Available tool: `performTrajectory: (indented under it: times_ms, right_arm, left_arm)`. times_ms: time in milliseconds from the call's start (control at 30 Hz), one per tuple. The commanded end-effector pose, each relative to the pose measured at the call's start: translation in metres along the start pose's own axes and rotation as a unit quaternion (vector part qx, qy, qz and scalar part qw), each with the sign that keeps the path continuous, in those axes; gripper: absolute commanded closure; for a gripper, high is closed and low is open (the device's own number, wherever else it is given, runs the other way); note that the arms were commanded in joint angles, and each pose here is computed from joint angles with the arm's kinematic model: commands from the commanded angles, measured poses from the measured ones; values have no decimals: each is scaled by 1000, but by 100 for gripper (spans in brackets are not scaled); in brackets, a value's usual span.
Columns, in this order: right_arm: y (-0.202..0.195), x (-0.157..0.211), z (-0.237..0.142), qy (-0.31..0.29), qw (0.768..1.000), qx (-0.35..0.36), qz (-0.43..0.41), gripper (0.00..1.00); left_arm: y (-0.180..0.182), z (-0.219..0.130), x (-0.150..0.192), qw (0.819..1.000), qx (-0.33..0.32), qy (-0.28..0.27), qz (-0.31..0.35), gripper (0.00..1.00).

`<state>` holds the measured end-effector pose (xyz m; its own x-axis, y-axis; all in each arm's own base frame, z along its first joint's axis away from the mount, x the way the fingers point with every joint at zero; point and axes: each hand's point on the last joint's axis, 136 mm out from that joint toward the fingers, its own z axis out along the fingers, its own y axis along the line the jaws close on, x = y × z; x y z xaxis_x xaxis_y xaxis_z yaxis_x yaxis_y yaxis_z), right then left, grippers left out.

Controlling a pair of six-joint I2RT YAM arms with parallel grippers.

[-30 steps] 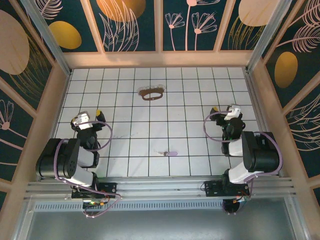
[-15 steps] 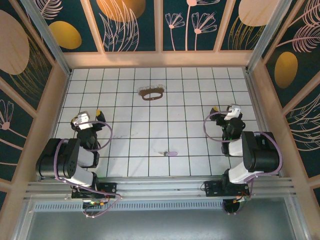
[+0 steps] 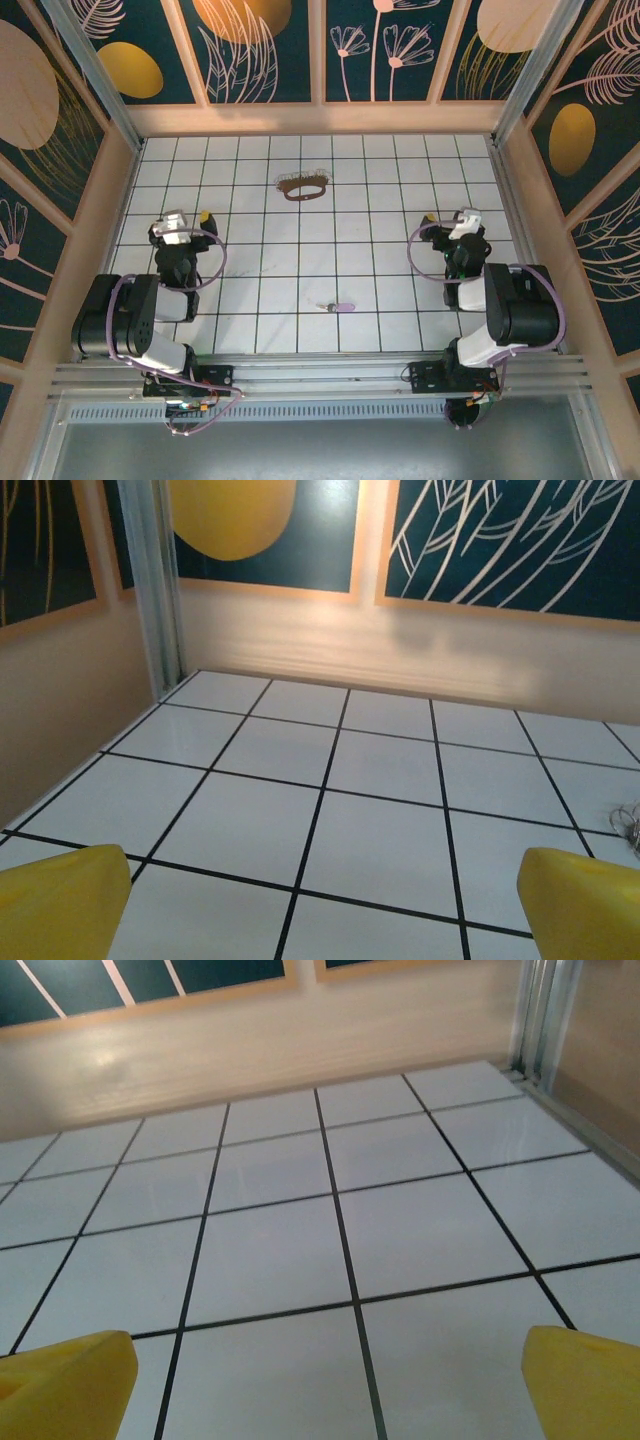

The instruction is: Put the keys on the keyring

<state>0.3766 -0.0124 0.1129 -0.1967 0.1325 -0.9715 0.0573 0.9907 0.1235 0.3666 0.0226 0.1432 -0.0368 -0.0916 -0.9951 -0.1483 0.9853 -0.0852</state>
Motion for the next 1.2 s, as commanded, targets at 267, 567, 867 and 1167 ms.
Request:
performTrajectory:
  times_ms: [267,567,867,1167]
  right_arm:
    - [-1,-78,7,-25,997,27,71,1]
    - [67,-102,37,69,978,-123,157,1]
    - [176,-71,74,207,948,-227,88,19]
    - [232,-20,122,298,912,-265,93,29]
  left_arm:
    - [-16,27,-28,998,25,52,19,1]
    - [-43,49,-73,993,69,78,-56,1]
    - [-86,64,-72,970,143,106,-165,1]
    - [-120,77,-68,932,216,155,-245,1]
